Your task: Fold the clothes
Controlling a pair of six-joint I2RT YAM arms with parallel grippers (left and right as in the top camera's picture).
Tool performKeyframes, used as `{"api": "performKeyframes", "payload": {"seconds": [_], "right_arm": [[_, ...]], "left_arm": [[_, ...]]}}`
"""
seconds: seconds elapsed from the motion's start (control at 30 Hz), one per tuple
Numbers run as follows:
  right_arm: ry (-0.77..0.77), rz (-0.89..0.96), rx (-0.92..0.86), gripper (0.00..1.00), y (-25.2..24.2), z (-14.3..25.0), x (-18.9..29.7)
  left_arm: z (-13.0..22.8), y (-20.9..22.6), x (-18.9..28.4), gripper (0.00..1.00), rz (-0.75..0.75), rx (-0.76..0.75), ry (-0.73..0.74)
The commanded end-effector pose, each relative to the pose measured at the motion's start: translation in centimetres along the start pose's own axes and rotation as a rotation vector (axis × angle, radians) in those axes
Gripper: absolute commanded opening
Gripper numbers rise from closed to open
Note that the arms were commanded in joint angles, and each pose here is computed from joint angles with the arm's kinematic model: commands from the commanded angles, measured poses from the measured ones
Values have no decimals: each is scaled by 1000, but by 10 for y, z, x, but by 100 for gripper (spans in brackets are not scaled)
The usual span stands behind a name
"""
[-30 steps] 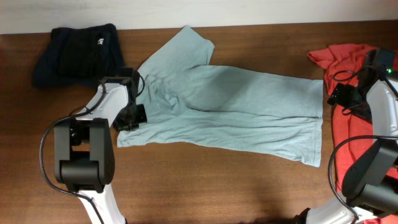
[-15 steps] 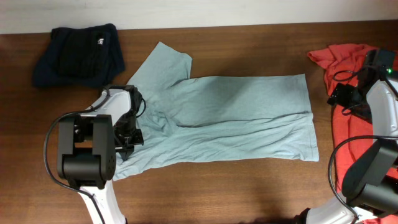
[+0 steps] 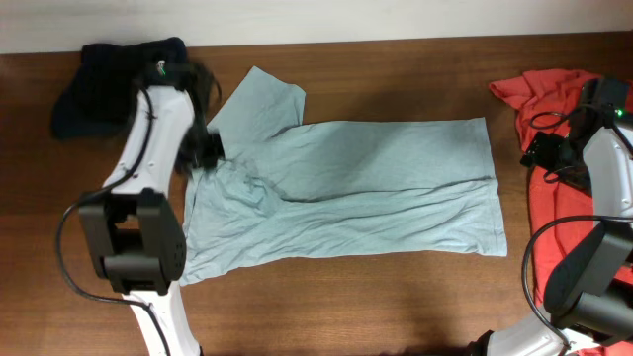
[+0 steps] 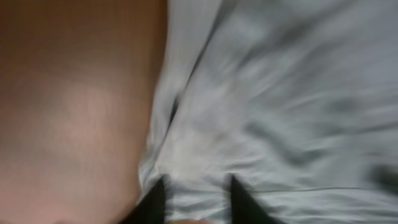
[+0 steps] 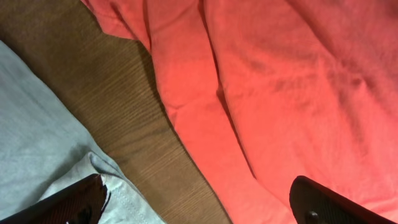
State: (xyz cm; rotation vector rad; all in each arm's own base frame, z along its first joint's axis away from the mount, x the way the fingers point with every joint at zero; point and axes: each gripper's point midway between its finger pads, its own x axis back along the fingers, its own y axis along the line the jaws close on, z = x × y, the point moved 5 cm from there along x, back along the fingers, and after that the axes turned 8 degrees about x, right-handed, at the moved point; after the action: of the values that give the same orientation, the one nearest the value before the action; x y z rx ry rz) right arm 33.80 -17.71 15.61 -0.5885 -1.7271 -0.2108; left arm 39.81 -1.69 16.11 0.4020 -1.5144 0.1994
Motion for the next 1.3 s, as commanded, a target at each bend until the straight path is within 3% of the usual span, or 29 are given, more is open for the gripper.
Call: {"api": "performKeyframes", "payload": {"seconds": [0.0, 0.1, 0.3, 0.4, 0.93, 1.27], "right_arm": [[-45, -1, -11, 99, -2, -7, 14], [-45, -1, -11, 99, -2, -7, 14], [-45, -1, -11, 99, -2, -7, 14], [-45, -1, -11, 99, -2, -7, 14], [-75, -3, -17, 99, -2, -12, 14], [-75, -3, -17, 99, -2, -12, 14]], "left_arm": [[-22, -10, 60, 45, 135, -82, -187], [-41, -19, 83, 45, 202, -100, -318], [-65, -58, 96, 62, 424, -322, -452], [-80, -71, 88, 64, 460, -354, -495], [-156, -130, -52, 64, 460, -402, -555], [-173, -139, -92, 64, 413, -408, -604]]}}
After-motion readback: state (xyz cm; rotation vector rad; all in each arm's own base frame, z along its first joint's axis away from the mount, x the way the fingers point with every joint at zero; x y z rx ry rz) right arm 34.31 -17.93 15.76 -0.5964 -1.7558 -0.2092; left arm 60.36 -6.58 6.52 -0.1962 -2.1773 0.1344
